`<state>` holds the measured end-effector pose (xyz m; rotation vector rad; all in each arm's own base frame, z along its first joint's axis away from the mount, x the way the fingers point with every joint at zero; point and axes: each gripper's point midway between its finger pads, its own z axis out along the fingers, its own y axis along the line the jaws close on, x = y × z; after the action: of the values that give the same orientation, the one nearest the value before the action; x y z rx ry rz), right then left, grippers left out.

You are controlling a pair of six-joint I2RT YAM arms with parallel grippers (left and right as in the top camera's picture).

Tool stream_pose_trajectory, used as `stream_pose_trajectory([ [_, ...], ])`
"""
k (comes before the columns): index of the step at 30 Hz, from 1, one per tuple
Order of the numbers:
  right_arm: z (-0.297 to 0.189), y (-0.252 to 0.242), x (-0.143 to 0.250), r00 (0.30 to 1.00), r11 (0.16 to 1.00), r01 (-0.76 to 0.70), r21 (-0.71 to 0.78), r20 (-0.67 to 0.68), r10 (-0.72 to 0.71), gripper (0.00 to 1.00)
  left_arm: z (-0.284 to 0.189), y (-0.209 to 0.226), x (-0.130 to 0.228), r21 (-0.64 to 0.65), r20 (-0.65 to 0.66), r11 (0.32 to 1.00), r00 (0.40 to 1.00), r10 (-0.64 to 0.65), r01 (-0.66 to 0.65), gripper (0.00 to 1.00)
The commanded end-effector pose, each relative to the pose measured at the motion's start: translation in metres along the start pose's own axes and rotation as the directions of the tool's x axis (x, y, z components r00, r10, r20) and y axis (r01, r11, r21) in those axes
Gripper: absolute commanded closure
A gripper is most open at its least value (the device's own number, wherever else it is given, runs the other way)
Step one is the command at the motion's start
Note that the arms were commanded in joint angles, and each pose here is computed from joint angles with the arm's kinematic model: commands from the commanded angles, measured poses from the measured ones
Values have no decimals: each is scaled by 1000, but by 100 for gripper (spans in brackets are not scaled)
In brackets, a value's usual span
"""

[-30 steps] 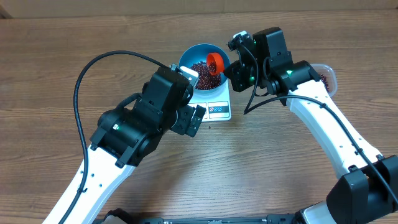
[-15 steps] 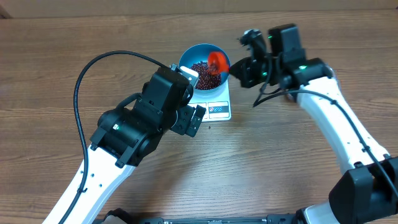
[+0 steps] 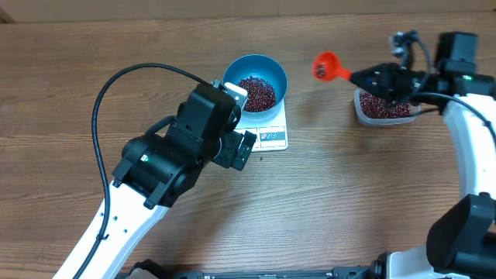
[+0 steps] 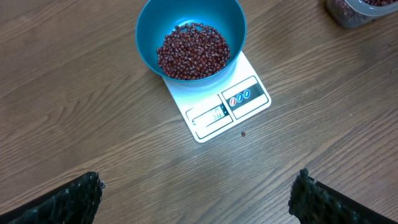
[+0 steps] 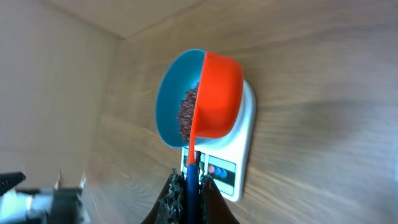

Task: Scoop item into bowl and weigh 150g on scale
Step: 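Move the empty scoop back over the bean tub with the right gripper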

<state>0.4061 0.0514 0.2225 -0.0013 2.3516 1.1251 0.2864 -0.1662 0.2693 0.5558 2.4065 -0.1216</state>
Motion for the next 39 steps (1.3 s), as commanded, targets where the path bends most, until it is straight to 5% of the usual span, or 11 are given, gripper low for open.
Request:
stream_pose_trajectory([
  [1,-40,-16,-10,997,995,-44,92,74,37,96,2,1,-1,4,-1,1000,1000,10,-10,0],
  [16,-86,-112,11,964,768,-265,582,153,217,96,2,1,-1,4,-1,1000,1000,10,-10,0],
  [24,-74,-113,10,988,635,-153,757,103,115,96,2,1,-1,4,-1,1000,1000,10,-10,0],
  [33,-67,-97,5,997,361,44,932,-21,-68,96,2,1,-1,4,-1,1000,1000,10,-10,0],
  [39,-55,-83,4,992,336,94,937,-57,-117,96,2,1,-1,4,-1,1000,1000,10,-10,0],
])
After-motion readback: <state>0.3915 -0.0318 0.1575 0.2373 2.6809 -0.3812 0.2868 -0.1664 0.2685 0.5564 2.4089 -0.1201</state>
